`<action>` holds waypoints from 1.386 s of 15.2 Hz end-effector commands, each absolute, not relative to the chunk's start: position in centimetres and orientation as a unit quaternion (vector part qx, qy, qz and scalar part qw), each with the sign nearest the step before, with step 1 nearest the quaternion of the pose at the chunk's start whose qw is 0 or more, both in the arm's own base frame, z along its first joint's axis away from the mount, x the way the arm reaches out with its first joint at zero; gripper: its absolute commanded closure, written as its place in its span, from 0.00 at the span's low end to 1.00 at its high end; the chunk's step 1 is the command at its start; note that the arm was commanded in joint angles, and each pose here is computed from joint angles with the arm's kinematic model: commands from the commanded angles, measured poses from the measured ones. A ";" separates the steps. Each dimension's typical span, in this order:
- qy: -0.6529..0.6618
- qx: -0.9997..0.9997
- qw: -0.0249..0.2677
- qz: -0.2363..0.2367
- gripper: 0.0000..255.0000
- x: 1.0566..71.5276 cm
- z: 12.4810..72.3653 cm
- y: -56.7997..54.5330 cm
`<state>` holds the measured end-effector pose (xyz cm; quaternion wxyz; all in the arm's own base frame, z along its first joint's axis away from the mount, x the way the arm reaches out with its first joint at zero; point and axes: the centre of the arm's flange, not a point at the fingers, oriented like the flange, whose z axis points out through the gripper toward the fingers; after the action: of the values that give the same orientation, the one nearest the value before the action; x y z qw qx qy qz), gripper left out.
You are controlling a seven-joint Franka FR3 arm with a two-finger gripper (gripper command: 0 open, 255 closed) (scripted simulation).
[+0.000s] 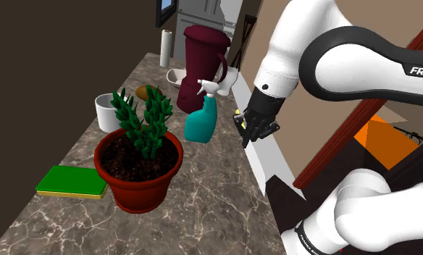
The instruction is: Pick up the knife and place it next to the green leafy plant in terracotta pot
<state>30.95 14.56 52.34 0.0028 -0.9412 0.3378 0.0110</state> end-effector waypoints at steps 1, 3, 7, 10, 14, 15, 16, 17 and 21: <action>0.338 -0.941 0.003 0.011 1.00 30.9 51.2 14.6; 0.338 -0.941 0.003 0.011 1.00 30.9 50.2 14.6; 0.338 -0.941 0.003 0.011 1.00 30.9 48.1 14.6; 0.338 -0.941 0.003 0.011 1.00 30.9 46.5 14.6; 0.338 -0.941 0.003 0.011 1.00 30.9 44.4 14.6; 0.338 -0.941 0.003 0.011 1.00 30.9 43.8 14.6; 0.338 -0.941 0.003 0.011 1.00 30.9 43.3 14.6; 0.338 -0.941 0.003 0.011 1.00 30.9 42.8 14.6; 0.338 -0.941 0.003 0.011 1.00 30.9 40.9 14.6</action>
<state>30.90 14.63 41.31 0.0027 -0.9411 0.3378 0.0111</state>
